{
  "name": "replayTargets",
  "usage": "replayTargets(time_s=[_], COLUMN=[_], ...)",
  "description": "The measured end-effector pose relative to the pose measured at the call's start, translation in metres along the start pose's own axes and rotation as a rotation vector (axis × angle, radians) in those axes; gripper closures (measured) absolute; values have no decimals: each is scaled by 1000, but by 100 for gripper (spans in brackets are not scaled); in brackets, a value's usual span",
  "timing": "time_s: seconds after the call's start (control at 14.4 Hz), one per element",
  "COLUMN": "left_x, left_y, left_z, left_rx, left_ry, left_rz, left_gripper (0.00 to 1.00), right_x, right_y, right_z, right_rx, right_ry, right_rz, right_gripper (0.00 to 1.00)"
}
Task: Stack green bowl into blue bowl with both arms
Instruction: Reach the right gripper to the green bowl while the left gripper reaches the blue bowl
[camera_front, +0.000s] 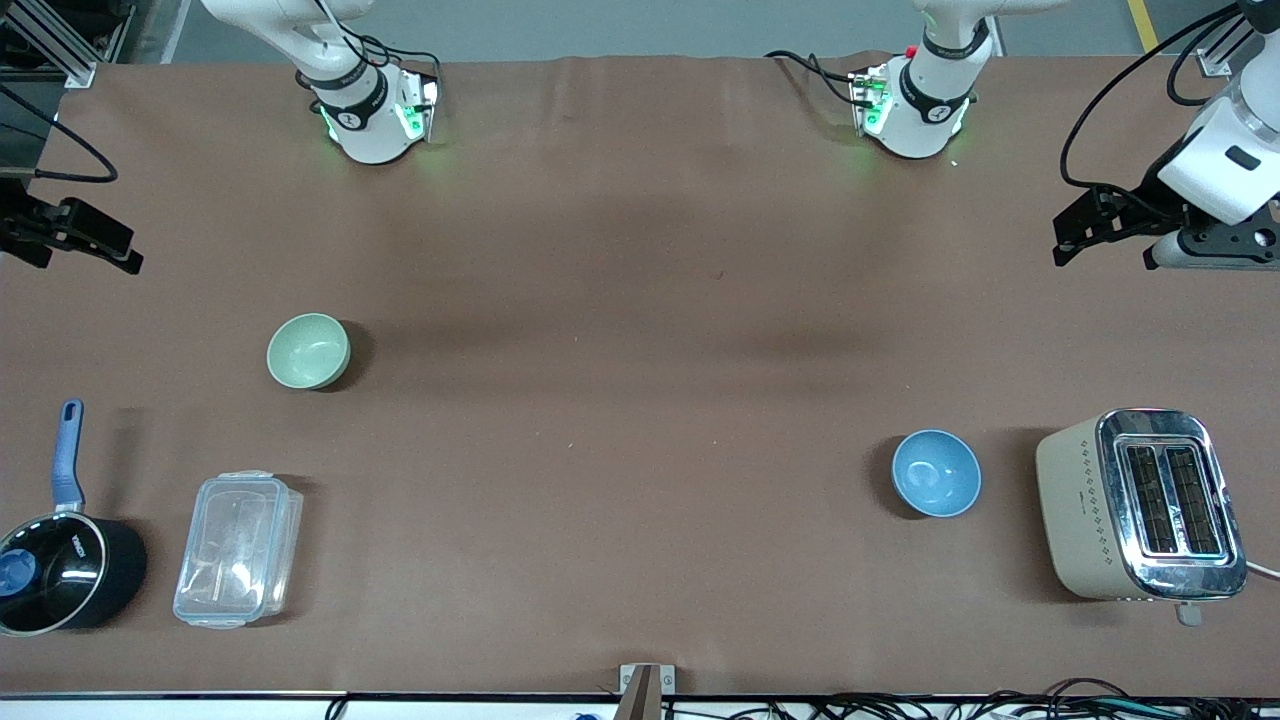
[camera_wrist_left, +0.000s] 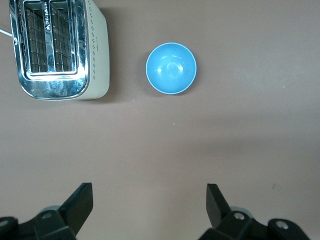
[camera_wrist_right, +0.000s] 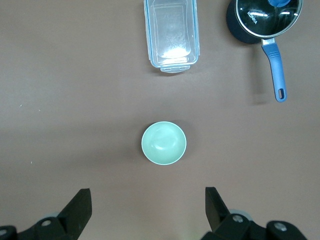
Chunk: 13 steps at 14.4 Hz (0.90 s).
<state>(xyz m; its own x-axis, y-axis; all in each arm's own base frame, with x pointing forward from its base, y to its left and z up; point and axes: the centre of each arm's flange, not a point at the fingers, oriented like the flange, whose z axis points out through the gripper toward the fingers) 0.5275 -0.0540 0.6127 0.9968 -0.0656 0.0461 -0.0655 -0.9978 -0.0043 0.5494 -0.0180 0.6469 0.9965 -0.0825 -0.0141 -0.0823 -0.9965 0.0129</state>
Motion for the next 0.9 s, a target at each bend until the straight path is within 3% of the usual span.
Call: replayTargets(time_s=[0.42,0.62,0.9], left_x=[20,59,108], left_y=[-16,-34,-41], left_z=[19,89,209], left_rx=[20,12,-12], left_ry=[-29,-74,-57], left_rz=[-18,-39,-86], left_gripper=[0,0,0], right_x=[0,0,6], right_y=[1,2,25], right_z=[0,2,65], right_rx=[7,7,6], right_ry=[0,-9,-95], right_rz=[-25,-39,-52], right_gripper=[0,0,0])
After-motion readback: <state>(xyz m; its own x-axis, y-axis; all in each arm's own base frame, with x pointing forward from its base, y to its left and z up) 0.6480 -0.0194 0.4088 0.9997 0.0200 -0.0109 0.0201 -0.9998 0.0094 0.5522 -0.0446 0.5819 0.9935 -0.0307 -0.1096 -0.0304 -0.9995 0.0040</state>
